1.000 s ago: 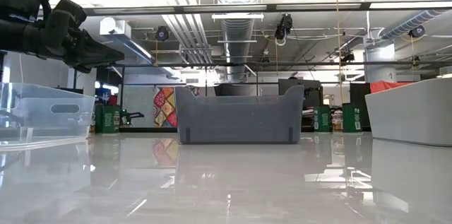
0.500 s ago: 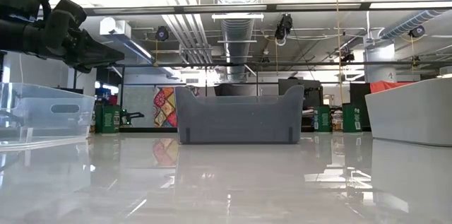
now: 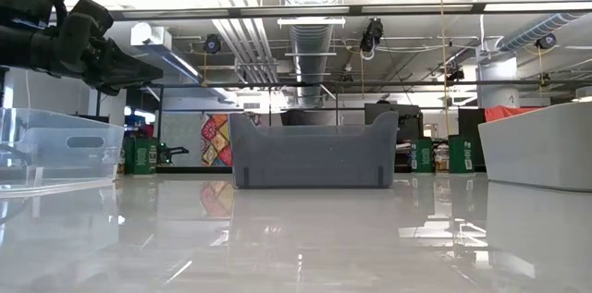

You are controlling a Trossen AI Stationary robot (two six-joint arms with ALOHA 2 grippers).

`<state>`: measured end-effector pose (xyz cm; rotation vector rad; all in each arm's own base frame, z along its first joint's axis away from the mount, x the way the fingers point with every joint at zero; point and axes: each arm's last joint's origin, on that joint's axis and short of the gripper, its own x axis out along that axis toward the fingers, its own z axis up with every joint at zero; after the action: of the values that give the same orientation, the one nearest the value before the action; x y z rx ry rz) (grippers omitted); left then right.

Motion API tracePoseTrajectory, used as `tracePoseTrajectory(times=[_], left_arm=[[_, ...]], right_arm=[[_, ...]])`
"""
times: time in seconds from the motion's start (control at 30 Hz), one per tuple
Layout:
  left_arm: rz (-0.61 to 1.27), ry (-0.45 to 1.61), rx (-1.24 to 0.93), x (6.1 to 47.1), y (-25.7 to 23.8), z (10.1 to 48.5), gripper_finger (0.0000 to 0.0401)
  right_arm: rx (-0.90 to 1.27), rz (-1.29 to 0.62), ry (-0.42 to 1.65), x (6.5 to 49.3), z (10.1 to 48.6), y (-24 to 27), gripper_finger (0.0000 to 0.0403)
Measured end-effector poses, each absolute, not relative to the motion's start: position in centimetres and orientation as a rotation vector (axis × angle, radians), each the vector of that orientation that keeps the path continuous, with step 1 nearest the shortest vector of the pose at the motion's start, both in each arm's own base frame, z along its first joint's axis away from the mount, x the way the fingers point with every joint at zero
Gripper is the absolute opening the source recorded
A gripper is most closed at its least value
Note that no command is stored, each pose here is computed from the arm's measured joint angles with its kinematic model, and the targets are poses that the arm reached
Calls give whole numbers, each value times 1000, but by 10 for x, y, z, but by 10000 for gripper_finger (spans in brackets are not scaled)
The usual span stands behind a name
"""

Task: Sort spices by type
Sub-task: Put the red spice can into the white bin

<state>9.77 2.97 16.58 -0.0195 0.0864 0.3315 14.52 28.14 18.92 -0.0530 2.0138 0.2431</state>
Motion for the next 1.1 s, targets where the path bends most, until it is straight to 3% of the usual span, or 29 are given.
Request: tracePoseTrajectory(times=[0.57,1.1], left_arm=[[331,86,-19,98,30,166,0],[331,87,-20,98,30,166,0]], right_arm=[[9,102,1866,192,196,250,234],[-33,19,1555,243,206,226,238]])
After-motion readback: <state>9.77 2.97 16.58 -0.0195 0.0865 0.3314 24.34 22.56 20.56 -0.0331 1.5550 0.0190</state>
